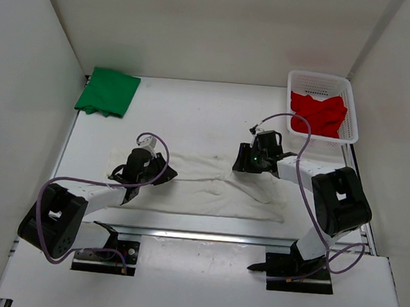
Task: Fold and stack the t-shirts
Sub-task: Fold the other side of the tshirt into a rectangle
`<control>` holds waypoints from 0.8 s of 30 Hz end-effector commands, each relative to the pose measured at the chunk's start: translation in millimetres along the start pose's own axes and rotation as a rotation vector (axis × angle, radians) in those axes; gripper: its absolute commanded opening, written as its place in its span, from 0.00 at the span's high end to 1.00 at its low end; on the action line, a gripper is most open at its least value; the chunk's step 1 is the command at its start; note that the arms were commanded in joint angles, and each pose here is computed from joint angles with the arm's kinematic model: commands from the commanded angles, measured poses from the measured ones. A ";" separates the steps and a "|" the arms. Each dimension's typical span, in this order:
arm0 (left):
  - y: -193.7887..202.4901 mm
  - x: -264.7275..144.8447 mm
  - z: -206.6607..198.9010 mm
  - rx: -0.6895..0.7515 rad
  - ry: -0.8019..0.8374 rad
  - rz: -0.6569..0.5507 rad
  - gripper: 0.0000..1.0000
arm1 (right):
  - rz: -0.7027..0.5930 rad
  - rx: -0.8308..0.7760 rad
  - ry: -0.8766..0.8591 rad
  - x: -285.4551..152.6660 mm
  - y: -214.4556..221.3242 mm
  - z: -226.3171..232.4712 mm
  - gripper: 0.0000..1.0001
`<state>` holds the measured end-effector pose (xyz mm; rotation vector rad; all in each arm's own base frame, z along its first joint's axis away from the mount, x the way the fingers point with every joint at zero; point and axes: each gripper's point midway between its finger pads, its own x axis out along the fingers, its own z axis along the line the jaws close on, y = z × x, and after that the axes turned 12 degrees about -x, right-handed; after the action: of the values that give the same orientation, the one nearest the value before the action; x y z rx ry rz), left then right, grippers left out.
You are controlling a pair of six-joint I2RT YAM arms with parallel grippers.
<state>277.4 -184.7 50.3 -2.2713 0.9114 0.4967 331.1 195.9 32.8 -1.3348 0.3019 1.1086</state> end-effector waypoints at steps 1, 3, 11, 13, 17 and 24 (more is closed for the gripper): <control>-3.7 -2.6 -10.5 0.004 0.052 -0.016 0.71 | -0.097 -0.041 0.007 -9.9 -35.5 5.1 0.56; -3.9 -2.5 -9.9 0.001 0.052 -0.017 0.71 | -0.105 -0.042 0.003 -7.9 -37.6 4.0 0.56; -4.7 -3.1 -6.6 -0.008 0.047 -0.019 0.72 | -0.033 0.018 -0.087 8.9 -20.5 8.7 0.62; -6.5 -3.9 -6.8 -0.011 0.051 -0.022 0.72 | -0.060 0.010 -0.128 5.9 -25.1 14.8 0.68; -9.9 -5.8 -7.1 -0.011 0.057 -0.036 0.72 | -0.047 0.035 -0.167 -7.1 -13.0 25.5 0.85; -13.5 -8.0 -10.8 -0.019 0.071 -0.047 0.72 | -0.057 0.020 -0.130 -46.5 3.1 47.7 1.00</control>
<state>280.6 -178.9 54.8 -2.3087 0.8923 0.4731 298.1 208.8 56.1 -1.2219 0.2195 1.1614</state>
